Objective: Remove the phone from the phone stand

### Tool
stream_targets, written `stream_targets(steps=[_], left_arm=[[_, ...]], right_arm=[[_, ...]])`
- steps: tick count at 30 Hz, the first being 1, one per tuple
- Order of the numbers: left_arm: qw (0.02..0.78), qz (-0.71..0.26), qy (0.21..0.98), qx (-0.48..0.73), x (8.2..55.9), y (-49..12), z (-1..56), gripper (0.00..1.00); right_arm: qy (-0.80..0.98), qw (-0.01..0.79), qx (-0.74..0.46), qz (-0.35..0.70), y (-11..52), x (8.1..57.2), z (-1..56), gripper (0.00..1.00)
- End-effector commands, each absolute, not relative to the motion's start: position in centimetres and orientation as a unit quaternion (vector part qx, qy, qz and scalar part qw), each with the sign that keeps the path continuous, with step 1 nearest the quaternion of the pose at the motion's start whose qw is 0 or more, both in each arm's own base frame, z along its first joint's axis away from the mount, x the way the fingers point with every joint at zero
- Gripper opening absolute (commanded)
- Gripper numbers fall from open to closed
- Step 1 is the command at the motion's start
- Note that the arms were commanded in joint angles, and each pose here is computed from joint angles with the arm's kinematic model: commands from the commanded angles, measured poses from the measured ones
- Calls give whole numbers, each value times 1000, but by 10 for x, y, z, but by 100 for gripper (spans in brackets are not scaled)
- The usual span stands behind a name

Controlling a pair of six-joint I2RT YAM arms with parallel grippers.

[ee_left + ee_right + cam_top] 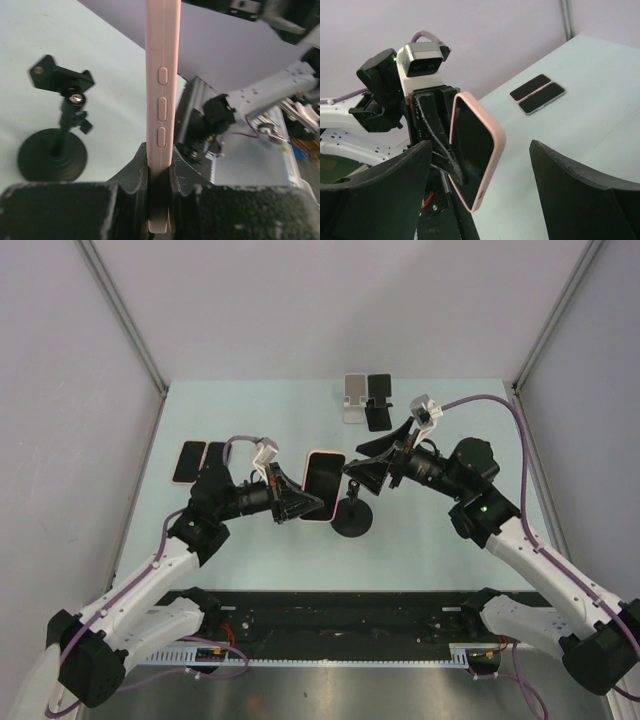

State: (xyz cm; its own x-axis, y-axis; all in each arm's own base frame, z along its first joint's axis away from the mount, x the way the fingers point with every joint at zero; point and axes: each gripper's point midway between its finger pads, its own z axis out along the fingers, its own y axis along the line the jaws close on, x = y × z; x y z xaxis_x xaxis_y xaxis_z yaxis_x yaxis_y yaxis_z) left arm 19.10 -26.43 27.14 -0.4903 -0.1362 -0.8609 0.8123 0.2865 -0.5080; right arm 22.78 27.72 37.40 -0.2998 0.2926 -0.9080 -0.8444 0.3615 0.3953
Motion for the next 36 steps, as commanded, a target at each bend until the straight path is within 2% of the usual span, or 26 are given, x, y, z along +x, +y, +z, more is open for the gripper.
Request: stream_targets(steps=[1, 6, 9, 10, 12, 13, 15, 16, 17, 18, 21, 22, 24, 25, 28, 32, 36], left_arm=[[433, -605, 586, 321, 156, -268, 328, 0], [421, -613, 580, 332, 149, -271, 329, 1], [415, -616, 580, 334, 148, -273, 328, 0], [414, -616, 580, 334, 148, -274, 328, 1], [410, -618, 580, 336, 147, -275, 327, 0], [410, -618, 580, 337, 147, -275, 327, 0], [404, -620, 582, 337, 148, -277, 325, 0], [405, -619, 584, 335, 149, -277, 324, 0], [407, -617, 586, 332, 151, -277, 324, 0], [410, -616, 587, 329, 152, -277, 324, 0], [430, -604, 599, 303, 164, -277, 321, 16], [435, -601, 602, 296, 166, -277, 320, 30], [460, -584, 612, 270, 178, -273, 319, 44], [468, -577, 616, 261, 182, -272, 319, 57], [515, -531, 634, 227, 198, -265, 319, 77], [577, -406, 678, 207, 218, -255, 315, 98], [600, -365, 689, 181, 219, -258, 318, 100]], right_arm=[[591, 531, -253, 552, 289, 219, 378, 82], [588, 499, -257, 582, 300, 217, 370, 76], [577, 482, -272, 600, 307, 209, 370, 64], [577, 470, -278, 607, 310, 205, 367, 55], [571, 463, -285, 615, 313, 202, 368, 47], [570, 452, -288, 623, 315, 199, 367, 36], [563, 447, -294, 629, 316, 196, 368, 24], [562, 443, -296, 633, 316, 194, 368, 9], [562, 442, -295, 634, 316, 194, 368, 1], [561, 443, -296, 634, 316, 194, 368, 0], [563, 454, -289, 627, 313, 196, 371, 0], [565, 459, -285, 624, 312, 198, 372, 0], [578, 475, -266, 608, 308, 205, 371, 0], [584, 479, -258, 603, 307, 208, 370, 0], [613, 496, -215, 577, 298, 223, 366, 0], [648, 514, -156, 540, 285, 240, 358, 0], [668, 522, -119, 516, 277, 250, 352, 0]])
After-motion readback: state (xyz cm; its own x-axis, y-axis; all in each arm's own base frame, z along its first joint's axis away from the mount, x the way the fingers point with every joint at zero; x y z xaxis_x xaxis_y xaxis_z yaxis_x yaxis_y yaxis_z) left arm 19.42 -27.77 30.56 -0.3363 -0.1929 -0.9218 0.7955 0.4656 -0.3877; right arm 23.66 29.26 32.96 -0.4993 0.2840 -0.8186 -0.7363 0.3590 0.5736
